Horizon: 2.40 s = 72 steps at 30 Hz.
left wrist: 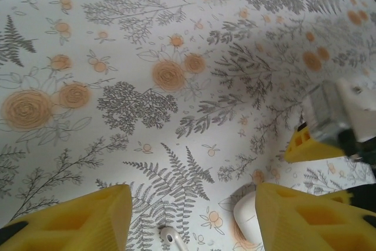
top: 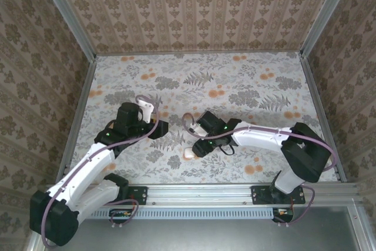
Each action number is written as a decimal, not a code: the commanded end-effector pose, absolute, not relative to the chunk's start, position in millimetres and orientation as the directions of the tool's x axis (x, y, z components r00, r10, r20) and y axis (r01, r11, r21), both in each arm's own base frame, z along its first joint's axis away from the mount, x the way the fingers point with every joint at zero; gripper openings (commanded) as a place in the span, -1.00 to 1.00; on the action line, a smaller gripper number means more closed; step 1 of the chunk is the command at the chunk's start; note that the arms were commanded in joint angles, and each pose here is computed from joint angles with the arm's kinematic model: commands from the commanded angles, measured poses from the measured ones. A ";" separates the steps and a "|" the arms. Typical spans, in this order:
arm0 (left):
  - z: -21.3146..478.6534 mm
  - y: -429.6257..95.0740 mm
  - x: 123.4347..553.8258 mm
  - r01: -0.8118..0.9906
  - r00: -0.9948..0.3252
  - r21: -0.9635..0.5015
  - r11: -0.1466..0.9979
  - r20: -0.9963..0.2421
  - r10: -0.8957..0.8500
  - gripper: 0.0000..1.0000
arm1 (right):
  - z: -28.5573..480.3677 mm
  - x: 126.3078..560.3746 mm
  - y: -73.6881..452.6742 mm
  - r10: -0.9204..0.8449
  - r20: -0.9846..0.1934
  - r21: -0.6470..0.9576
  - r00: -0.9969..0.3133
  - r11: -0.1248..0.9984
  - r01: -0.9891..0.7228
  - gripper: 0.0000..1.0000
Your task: Insert wireless bluetooth earbuds into charging case
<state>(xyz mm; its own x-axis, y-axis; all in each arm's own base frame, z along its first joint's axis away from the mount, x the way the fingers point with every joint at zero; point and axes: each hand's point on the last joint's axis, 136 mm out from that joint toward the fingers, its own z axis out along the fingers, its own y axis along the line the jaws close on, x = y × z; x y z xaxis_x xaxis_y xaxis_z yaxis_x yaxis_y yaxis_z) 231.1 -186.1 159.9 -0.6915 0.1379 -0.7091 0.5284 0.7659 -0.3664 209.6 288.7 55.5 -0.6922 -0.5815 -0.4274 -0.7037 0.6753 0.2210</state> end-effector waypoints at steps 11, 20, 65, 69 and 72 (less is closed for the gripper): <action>138.4 -131.2 241.0 0.176 -0.786 -0.320 0.931 -0.615 -0.063 0.10 | 86.9 185.5 298.8 -0.140 -0.292 0.200 -0.946 0.958 -0.203 0.45; 141.9 -120.0 234.3 0.158 -0.772 -0.346 0.925 -0.628 -0.103 0.11 | 58.1 196.6 311.5 -0.110 -0.256 0.113 -0.960 0.983 -0.143 0.56; 263.8 -214.0 214.2 0.723 -0.211 -0.202 0.661 -0.975 -0.068 0.19 | 239.0 273.4 302.3 0.292 -0.477 0.612 -0.829 0.787 -0.075 -0.30; 281.5 -249.5 196.4 0.795 -0.061 -0.096 0.599 -0.995 -0.078 0.21 | 266.7 278.3 290.6 0.388 -0.464 0.701 -0.796 0.710 -0.063 -0.31; 290.2 -276.6 189.0 0.833 -0.010 -0.052 0.551 -0.997 -0.079 0.25 | 276.6 278.8 289.6 0.410 -0.445 0.735 -0.796 0.675 -0.063 -0.31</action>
